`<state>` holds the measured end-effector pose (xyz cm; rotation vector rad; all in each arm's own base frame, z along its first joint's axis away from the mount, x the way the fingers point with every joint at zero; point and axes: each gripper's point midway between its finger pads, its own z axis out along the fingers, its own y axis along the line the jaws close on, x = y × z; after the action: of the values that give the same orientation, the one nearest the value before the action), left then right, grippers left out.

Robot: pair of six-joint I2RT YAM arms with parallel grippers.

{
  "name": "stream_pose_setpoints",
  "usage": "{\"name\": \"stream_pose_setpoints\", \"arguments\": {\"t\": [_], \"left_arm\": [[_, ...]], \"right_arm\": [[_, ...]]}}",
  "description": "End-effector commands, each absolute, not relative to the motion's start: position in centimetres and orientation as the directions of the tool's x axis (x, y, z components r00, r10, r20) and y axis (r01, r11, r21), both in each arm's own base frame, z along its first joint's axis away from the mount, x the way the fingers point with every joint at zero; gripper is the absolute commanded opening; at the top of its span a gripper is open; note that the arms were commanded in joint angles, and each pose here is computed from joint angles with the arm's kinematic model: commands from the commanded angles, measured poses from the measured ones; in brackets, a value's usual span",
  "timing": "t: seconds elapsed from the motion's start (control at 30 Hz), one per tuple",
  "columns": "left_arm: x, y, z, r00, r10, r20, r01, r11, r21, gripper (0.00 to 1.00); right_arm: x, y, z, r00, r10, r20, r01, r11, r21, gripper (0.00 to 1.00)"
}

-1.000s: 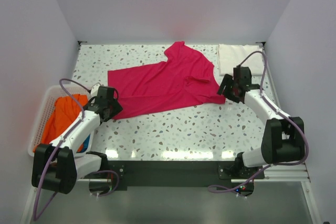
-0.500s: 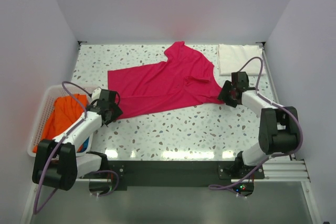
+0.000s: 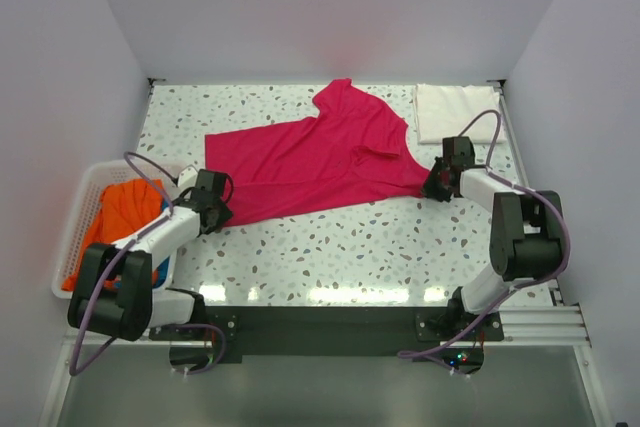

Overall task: Fold and stack the t-shirts
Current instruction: Fold the tshirt

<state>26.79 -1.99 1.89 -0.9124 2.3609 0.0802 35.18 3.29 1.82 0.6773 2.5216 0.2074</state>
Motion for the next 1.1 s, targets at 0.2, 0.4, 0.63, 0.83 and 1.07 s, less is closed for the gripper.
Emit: {"name": "stream_pose_setpoints", "arguments": {"t": [0.2,0.4,0.63,0.83,1.07], "left_arm": [[26.4,-1.4,0.1,-0.572,-0.619,-0.538,-0.672,0.730,-0.125,0.00],[25.7,-1.8,2.4,-0.549,-0.638,-0.540,-0.658,0.728,-0.190,0.00],[23.5,-2.6,3.4,-0.556,-0.658,-0.507,-0.635,0.730,-0.251,0.00],[21.1,-3.1,3.7,-0.568,-0.670,-0.477,-0.620,0.730,-0.287,0.00],[19.9,-5.7,5.1,-0.593,-0.691,-0.413,-0.582,0.723,-0.373,0.33]], "right_arm": [[37.0,1.6,5.4,-0.695,0.541,-0.473,0.425,0.840,0.336,0.00],[35.0,-0.8,8.6,-0.651,0.578,-0.491,0.458,0.816,0.353,0.00],[30.7,-3.0,10.3,-0.600,0.629,-0.494,0.518,0.776,0.359,0.00],[26.6,-2.9,10.1,-0.572,0.667,-0.477,0.565,0.743,0.360,0.00],[23.7,-3.5,10.0,-0.524,0.692,-0.496,0.627,0.708,0.325,0.42]]}}
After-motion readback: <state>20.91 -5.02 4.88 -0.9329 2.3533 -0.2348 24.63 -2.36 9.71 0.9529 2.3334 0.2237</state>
